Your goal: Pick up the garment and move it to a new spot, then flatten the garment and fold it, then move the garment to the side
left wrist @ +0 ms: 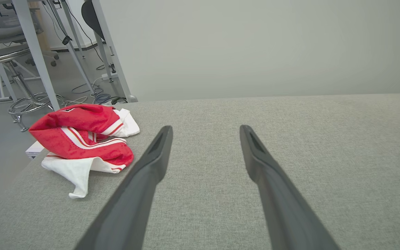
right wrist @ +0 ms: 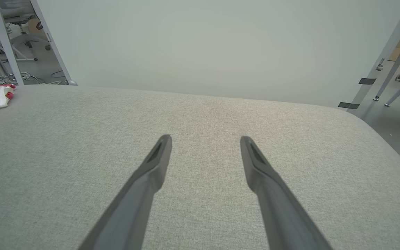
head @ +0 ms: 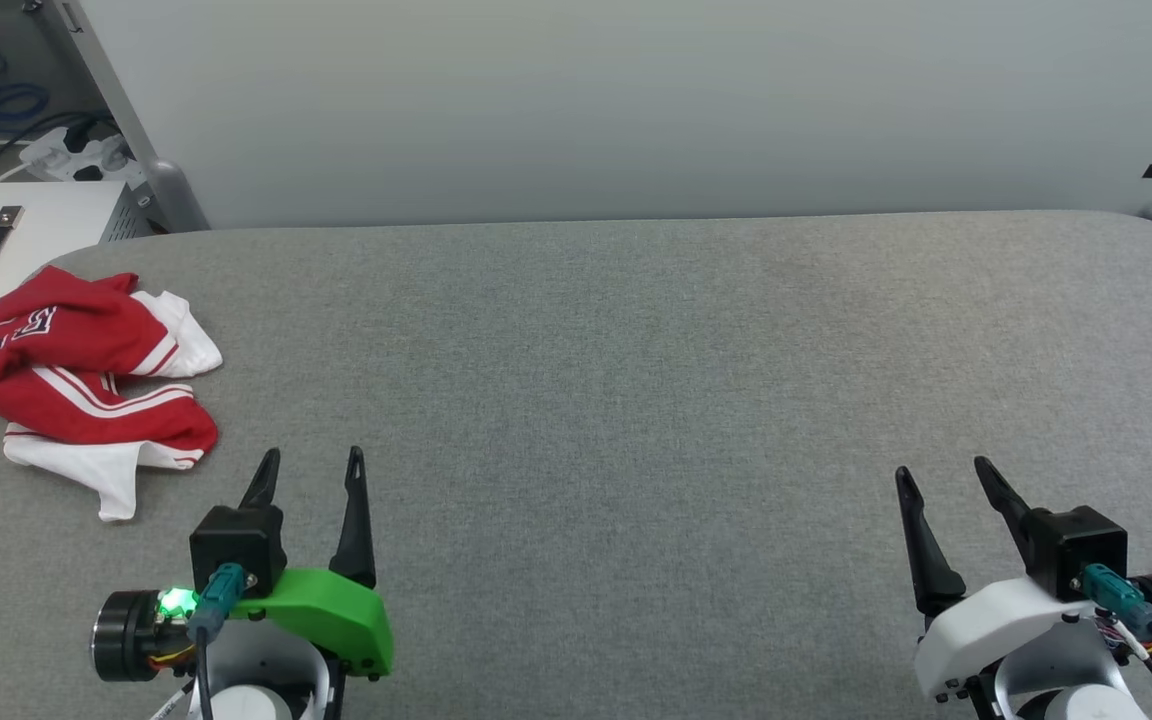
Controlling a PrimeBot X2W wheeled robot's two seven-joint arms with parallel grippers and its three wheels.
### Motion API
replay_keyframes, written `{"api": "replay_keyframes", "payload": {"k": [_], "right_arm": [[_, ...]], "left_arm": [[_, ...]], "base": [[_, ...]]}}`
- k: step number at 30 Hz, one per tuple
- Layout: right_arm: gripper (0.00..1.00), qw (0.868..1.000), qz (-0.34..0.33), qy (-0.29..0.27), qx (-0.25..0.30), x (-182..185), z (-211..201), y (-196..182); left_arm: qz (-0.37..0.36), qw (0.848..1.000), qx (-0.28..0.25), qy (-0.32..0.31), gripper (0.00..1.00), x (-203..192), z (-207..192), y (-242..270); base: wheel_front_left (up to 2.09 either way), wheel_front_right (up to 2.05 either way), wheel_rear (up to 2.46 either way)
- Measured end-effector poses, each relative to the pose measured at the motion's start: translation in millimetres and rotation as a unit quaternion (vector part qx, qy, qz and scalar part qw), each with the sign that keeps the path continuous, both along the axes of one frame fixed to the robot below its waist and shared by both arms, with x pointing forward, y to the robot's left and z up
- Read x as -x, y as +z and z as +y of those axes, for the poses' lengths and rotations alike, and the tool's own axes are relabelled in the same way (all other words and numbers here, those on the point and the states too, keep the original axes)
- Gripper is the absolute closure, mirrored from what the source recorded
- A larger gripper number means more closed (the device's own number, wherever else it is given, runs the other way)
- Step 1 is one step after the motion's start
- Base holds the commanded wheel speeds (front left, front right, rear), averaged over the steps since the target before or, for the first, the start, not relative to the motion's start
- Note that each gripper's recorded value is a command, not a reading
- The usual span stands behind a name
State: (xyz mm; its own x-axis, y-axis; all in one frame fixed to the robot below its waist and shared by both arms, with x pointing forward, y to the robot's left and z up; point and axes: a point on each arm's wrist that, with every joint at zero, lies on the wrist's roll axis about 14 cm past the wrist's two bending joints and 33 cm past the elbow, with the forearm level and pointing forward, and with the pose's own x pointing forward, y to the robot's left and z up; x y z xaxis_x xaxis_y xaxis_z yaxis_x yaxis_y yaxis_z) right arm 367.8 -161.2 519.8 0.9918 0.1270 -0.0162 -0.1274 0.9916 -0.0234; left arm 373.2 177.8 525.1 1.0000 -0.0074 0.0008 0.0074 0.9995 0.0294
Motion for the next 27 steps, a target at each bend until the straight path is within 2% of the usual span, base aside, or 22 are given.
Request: {"api": "replay_keyframes", "payload": {"k": [27], "right_arm": [[0.0, 0.999, -0.048, 0.001, -0.012, -1.7, 0.2, 20.6]], "left_arm": [[-0.012, 0.999, 0.028, -0.012, 0.0, 1.3, -6.6, -2.9]], "base": [[0.0, 0.0, 0.0]]}}
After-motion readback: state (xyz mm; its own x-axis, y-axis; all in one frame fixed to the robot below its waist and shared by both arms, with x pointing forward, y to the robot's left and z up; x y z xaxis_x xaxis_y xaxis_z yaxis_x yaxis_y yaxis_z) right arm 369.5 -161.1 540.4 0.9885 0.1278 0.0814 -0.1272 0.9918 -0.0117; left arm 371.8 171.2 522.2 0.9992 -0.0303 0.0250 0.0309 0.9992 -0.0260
